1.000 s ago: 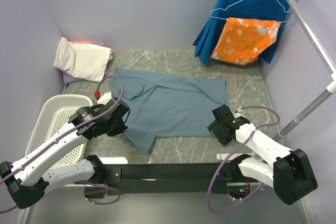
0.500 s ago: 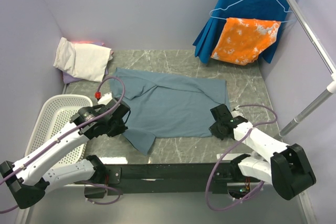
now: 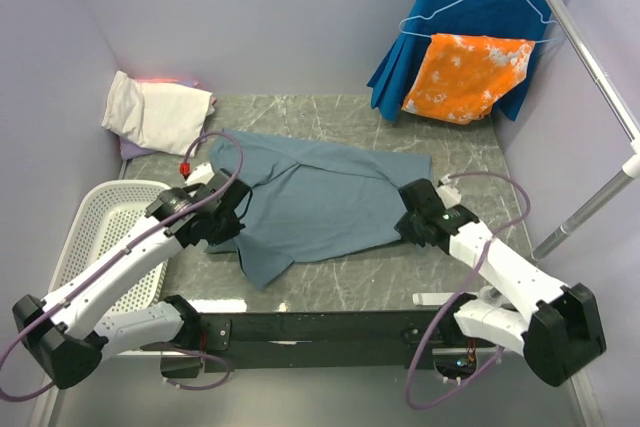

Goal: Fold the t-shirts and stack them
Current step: Grap the side of the flattened tshirt closest away from the robot with both arms, then fold the other side of the tshirt into a rectangle

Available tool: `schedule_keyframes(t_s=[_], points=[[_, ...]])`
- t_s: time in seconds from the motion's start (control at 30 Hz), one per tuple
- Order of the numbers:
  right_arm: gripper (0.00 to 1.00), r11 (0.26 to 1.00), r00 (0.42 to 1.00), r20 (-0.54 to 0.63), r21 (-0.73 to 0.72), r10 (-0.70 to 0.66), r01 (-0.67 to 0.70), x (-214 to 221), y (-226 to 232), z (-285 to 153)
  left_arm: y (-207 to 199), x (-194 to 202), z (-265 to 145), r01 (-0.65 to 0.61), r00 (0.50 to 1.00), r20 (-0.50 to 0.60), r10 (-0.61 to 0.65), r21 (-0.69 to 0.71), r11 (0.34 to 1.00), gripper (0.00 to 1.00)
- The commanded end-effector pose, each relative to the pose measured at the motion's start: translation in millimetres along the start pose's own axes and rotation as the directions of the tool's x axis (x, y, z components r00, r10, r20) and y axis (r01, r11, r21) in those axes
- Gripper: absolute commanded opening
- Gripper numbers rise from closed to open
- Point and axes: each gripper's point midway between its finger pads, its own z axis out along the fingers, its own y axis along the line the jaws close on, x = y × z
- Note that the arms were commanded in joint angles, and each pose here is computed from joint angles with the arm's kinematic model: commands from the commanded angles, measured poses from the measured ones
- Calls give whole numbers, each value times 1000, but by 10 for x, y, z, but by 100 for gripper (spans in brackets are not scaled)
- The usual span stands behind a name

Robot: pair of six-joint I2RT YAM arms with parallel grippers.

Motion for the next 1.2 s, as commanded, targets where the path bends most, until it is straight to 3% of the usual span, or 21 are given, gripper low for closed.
schedule_keyframes(t_s=[0.0, 0.27, 0.53, 0.8, 1.0, 1.13, 1.17], points=[[0, 996, 994, 75, 31, -82, 80, -297, 188, 33, -173, -387, 114, 11, 995, 96, -14, 25, 1000, 1], [0, 992, 992, 83, 91, -99, 91, -587, 193, 308, -508, -1060, 291, -29, 979, 203, 19, 46, 999, 1], [0, 985, 990, 53, 115, -132, 125, -820, 260, 576, -829, -1382, 705, -78, 977, 200, 74, 15, 997, 1], [0, 970, 977, 3, 119, -213, 212, -1026, 540, 879, -635, -1615, 1081, -45, 978, 200, 61, -87, 995, 1], [2, 939, 965, -3, 230, -261, 255, -1142, 433, 1039, -537, -1943, 1297, -9, 970, 242, 35, -107, 994, 1], [9, 912, 962, 46, 333, -269, 239, -1342, 269, 1025, -538, -2173, 1454, 11, 965, 262, 17, -102, 995, 8], [15, 905, 958, 95, 365, -269, 218, -1472, 250, 981, -470, -2251, 1484, 32, 964, 265, 1, -120, 992, 32]])
